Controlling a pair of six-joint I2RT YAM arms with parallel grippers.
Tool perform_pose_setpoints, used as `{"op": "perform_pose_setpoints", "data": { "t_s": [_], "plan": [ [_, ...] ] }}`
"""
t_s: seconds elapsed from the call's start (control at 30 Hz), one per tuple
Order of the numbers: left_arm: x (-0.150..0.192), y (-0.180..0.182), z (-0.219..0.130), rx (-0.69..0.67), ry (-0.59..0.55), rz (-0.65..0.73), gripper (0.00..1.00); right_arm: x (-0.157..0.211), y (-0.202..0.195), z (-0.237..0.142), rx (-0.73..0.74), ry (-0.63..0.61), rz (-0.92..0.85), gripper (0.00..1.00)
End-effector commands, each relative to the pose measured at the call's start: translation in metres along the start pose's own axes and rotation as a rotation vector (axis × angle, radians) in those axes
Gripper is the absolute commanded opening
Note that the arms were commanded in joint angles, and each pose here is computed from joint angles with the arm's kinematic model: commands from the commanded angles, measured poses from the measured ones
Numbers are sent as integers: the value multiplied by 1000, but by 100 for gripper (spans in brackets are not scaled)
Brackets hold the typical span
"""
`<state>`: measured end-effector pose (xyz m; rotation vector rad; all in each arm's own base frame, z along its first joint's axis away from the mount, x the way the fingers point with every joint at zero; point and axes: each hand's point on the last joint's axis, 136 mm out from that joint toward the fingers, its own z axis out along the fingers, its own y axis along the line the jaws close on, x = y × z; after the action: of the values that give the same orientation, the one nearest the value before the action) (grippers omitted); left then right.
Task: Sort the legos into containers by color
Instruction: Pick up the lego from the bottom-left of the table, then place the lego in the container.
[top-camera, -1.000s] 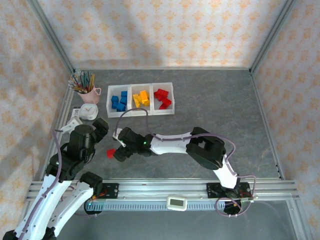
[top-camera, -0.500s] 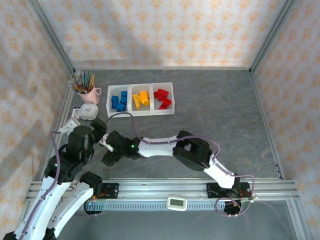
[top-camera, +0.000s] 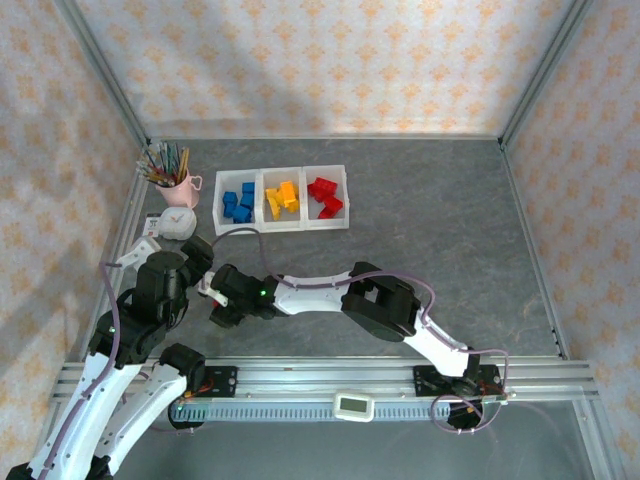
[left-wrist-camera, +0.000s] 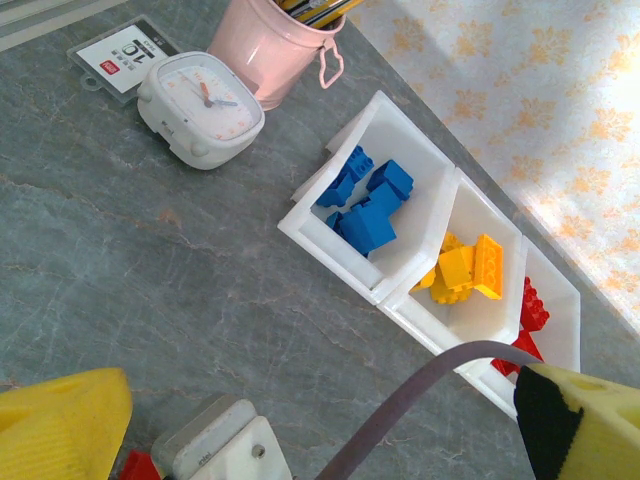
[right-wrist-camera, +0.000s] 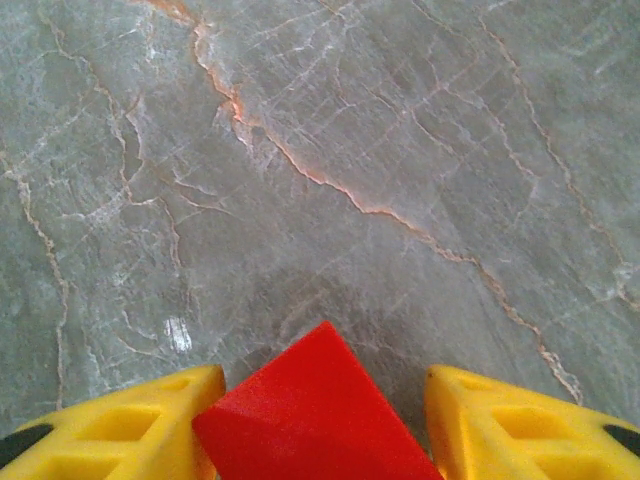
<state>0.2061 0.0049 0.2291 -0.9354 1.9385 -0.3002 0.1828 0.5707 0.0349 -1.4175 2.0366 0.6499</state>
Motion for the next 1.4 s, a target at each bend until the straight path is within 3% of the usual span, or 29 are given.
{"op": "perform_pose_setpoints", "data": {
  "t_s": [0.0,0.13,0.47,0.67,0.97,1.1,1.37],
  "plan": [
    [-8,2,-4,-19,-25,-2,99,-4,-5,-6,26,-2,-6,47],
    [-8,1,-3,-18,-23,3,99,-13,-9,-18,35,-36,16,34],
    [-11,-10,-3,6,-22,15,99,-34,-51,-70,76,-124,141,30],
    [-18,-31,1,40,-22,43,99,-30,-128,-129,244,-164,311,29],
    [-6,-81,32,185,29,80,99,7,-287,-225,581,-223,607,30],
    [4,-96,48,228,51,88,99,29,-338,-239,695,-224,675,30],
    [20,-106,74,263,76,99,99,44,-389,-234,808,-215,712,34]
  ]
}}
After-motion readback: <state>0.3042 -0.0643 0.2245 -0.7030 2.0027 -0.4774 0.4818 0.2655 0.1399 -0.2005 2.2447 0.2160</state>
